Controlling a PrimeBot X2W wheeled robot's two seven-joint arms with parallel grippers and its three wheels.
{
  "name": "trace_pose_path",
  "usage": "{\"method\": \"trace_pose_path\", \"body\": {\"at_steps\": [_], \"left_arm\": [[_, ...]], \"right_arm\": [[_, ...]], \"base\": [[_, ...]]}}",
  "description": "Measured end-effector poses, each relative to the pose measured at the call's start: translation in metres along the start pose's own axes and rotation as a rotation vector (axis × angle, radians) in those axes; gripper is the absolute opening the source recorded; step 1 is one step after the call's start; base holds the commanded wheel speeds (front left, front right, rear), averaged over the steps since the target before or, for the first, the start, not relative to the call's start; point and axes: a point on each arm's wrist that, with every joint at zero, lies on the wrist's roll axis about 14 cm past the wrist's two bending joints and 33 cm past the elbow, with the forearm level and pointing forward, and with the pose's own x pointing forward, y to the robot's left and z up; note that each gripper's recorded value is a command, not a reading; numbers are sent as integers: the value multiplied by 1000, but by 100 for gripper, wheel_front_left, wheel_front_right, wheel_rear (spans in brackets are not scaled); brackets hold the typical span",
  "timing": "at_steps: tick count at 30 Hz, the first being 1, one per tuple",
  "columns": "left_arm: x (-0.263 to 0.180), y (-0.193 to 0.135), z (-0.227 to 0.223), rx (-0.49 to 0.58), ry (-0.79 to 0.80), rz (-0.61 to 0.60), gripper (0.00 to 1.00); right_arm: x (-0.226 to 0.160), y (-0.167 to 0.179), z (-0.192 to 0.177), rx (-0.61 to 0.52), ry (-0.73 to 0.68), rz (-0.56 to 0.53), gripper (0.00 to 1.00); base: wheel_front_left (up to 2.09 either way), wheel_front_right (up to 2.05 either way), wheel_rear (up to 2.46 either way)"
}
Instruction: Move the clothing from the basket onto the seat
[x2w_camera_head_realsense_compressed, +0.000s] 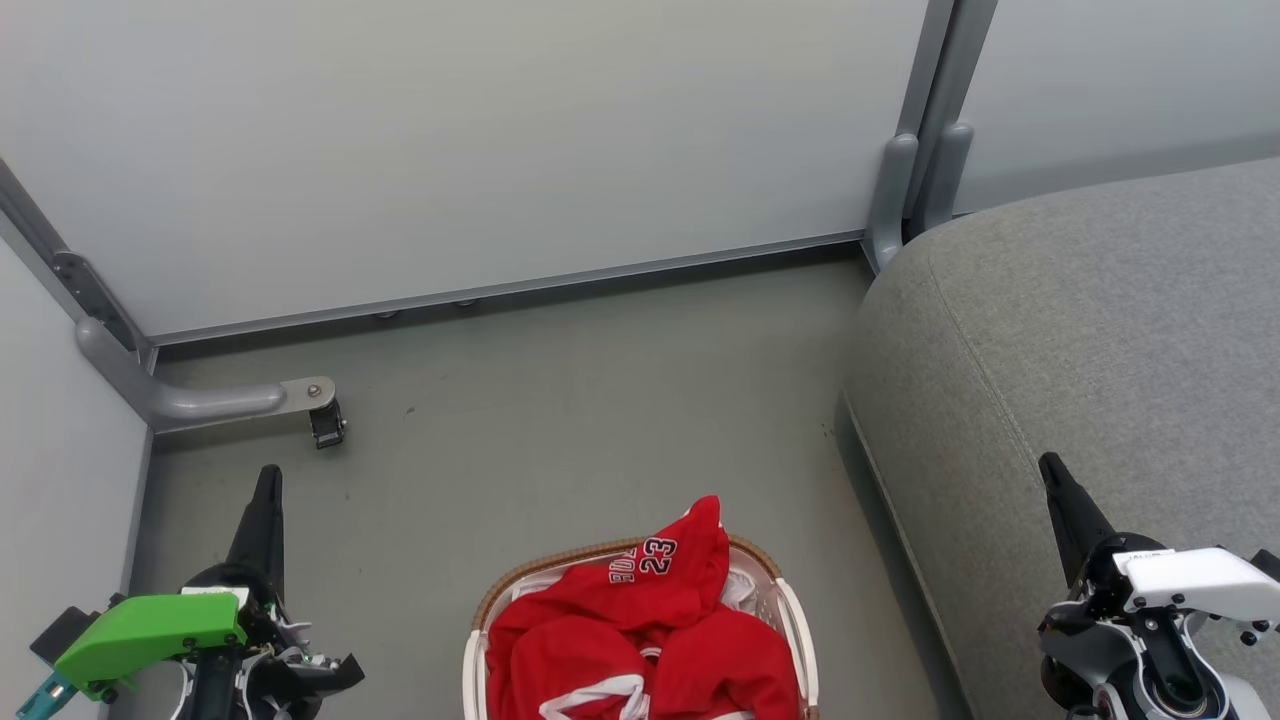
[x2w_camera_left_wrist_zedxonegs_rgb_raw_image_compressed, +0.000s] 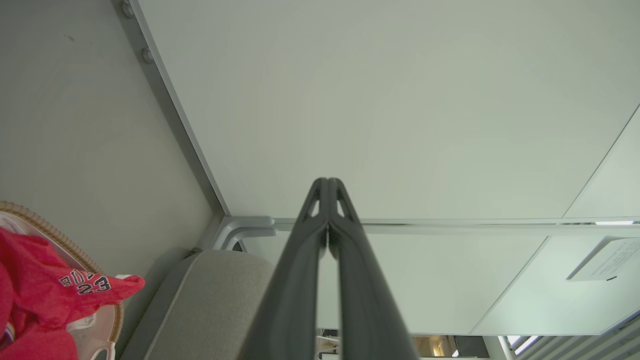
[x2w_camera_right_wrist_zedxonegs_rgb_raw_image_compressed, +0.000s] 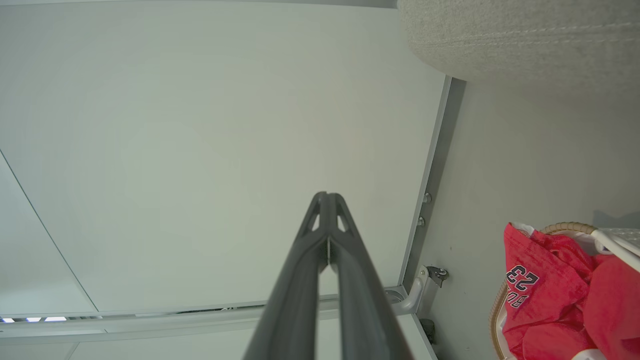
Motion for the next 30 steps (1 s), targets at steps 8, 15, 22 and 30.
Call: {"method": "trace_pose_path", "body": {"at_steps": [8,15,22,30], "left_arm": [[0,0,0,0,0,0,0],[0,0,0,0,0,0,0],[0,0,0,0,0,0,0],[0,0,0,0,0,0,0]], "right_arm": [[0,0,0,0,0,0,0],[0,0,0,0,0,0,0],[0,0,0,0,0,0,0],[0,0,0,0,0,0,0]], "base": [[0,0,0],[0,0,0],[0,0,0],[0,0,0]]}}
